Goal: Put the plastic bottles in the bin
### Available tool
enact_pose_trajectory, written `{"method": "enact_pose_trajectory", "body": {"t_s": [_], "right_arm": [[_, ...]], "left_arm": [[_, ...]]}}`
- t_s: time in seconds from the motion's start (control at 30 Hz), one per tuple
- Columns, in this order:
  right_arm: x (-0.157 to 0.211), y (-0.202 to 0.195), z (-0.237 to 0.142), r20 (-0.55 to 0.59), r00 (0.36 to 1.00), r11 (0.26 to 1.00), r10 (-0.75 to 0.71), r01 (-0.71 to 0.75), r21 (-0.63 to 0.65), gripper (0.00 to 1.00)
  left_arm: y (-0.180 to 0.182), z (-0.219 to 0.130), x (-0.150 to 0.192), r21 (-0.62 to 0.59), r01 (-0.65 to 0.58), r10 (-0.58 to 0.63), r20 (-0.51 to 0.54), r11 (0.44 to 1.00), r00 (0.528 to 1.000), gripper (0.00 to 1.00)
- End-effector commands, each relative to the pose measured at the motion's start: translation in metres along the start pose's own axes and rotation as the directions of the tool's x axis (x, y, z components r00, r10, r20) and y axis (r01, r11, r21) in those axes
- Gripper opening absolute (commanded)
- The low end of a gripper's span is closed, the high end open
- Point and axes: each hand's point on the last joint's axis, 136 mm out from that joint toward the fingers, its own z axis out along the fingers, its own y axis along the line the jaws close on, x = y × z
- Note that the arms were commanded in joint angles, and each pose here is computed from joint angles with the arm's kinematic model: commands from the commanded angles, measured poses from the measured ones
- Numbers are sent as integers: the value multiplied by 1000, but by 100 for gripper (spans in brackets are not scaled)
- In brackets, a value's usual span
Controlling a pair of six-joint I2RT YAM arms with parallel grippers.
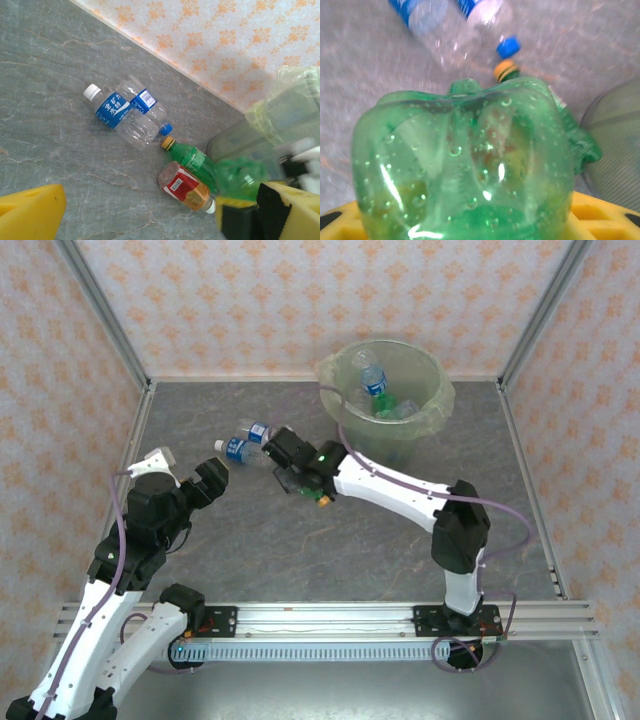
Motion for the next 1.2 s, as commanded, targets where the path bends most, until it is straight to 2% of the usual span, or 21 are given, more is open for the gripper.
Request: {"method": "enact_pose_trajectory", "body": {"t_s": [0.0,0.27,0.47,0.87,1.17], "right_arm": [[-48,-30,-39,155,980,991,126,-132,26,55],[-116,-96,-108,397,856,936,330,-352,-19,54],[-139,-155,-148,528,740,878,418,-478,-26,53],[-123,-274,-175,691,543,710,477,-702,62,53],[-94,-335,-155,719,494,596,489,-791,138,53]], "left_arm": [[-7,-7,-11,22,0,0,27,1000,1000,99],[-20,-7,-11,91,3,-5,21,996,1000,99],[-45,-5,-6,218,-8,12,-20,976,1000,99],[-82,-3,-4,373,-35,62,-60,927,996,99],[-82,1,-4,362,-51,80,-63,931,995,99]]}}
